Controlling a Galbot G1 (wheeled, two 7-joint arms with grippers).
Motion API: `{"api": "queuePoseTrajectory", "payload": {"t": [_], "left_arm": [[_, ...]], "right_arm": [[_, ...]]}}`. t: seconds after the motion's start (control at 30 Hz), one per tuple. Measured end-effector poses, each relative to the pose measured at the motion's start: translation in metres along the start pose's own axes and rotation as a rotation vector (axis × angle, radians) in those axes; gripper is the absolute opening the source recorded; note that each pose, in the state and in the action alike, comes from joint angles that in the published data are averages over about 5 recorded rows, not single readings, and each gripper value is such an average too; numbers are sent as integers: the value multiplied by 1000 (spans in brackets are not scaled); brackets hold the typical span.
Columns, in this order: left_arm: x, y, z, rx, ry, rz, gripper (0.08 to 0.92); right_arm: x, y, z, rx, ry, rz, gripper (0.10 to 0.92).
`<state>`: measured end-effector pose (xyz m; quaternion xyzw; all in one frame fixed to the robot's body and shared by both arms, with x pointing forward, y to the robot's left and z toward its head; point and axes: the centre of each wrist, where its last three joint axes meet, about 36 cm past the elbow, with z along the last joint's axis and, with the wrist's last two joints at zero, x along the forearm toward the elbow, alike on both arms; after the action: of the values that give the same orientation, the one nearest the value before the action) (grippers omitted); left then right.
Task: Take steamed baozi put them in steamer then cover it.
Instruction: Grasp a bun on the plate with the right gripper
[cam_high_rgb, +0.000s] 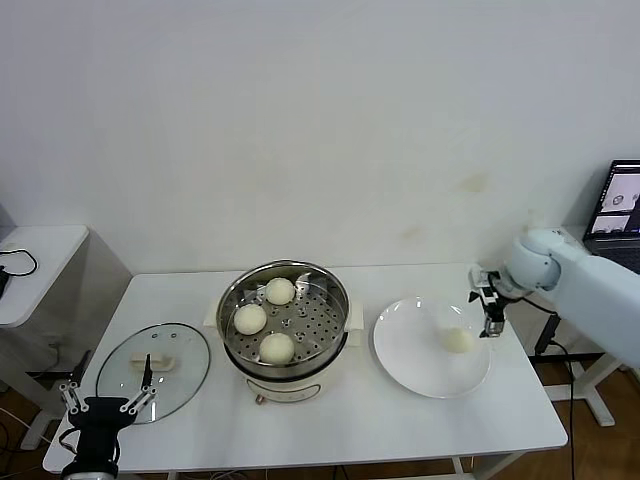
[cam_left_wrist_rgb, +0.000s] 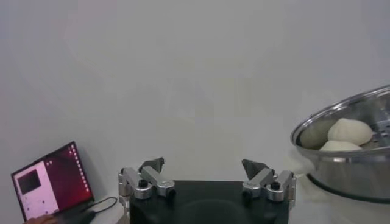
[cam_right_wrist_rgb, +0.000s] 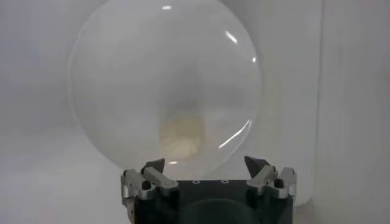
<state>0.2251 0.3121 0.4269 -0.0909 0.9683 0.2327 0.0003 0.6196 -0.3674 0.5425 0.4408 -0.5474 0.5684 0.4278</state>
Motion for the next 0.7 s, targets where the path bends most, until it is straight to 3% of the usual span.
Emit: {"api": "queuePoseTrajectory", "payload": {"t": [0.7], "left_arm": [[-3,2,9,-7,17,-11,823]], "right_arm": [[-72,0,-9,-23,-18,-29,823]]}}
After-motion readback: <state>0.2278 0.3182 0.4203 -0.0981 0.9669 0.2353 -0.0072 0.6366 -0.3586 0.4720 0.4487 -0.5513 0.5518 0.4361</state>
